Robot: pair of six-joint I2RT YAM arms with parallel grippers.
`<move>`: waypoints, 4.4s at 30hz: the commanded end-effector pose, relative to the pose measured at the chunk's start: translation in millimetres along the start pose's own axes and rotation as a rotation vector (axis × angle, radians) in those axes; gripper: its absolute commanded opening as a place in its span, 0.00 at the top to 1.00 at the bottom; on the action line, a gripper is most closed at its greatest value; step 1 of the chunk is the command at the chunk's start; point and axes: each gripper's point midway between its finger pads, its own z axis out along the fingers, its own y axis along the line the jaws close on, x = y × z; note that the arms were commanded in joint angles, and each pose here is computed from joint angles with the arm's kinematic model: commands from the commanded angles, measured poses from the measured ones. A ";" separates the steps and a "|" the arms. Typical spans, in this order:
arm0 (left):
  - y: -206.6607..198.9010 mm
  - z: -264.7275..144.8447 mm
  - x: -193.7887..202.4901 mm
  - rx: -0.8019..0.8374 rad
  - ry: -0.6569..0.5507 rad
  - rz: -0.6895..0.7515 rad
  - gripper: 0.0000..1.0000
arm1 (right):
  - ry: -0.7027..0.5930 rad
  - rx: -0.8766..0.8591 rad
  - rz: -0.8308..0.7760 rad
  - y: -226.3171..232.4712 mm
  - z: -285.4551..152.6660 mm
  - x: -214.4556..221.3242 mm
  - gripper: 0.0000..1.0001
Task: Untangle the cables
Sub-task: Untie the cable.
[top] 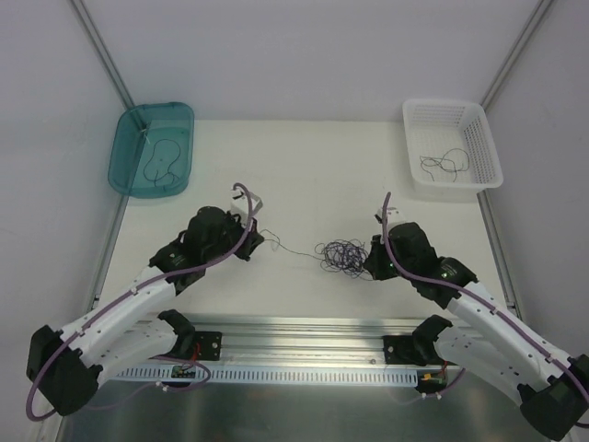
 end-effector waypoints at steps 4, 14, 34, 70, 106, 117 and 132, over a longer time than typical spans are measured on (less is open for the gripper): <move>69.6 -72.6 -28.9 -0.419 -0.095 -0.192 1.00 | -0.037 0.285 0.174 -55.4 -11.9 -0.2 0.99; 144.3 -187.4 -40.9 -0.942 -0.151 -0.250 1.00 | -0.024 0.438 0.283 -86.4 -19.7 11.1 0.99; 202.8 -276.5 -39.8 -1.337 -0.067 -0.290 1.00 | -0.043 0.585 0.640 -139.8 -32.6 19.0 0.99; -0.4 -55.4 -33.0 0.045 0.097 -0.159 0.08 | 0.097 0.213 0.089 -38.8 -25.7 -19.8 0.09; -103.2 161.4 48.2 0.321 0.324 0.225 0.93 | 0.082 0.174 0.210 -36.3 23.2 -2.7 0.01; -98.0 116.3 14.2 0.263 0.202 0.178 1.00 | 0.196 0.314 0.250 -58.7 59.3 16.5 0.24; 29.2 3.0 -9.6 -0.146 0.072 -0.172 1.00 | 0.105 0.461 0.305 -98.9 25.6 5.9 0.99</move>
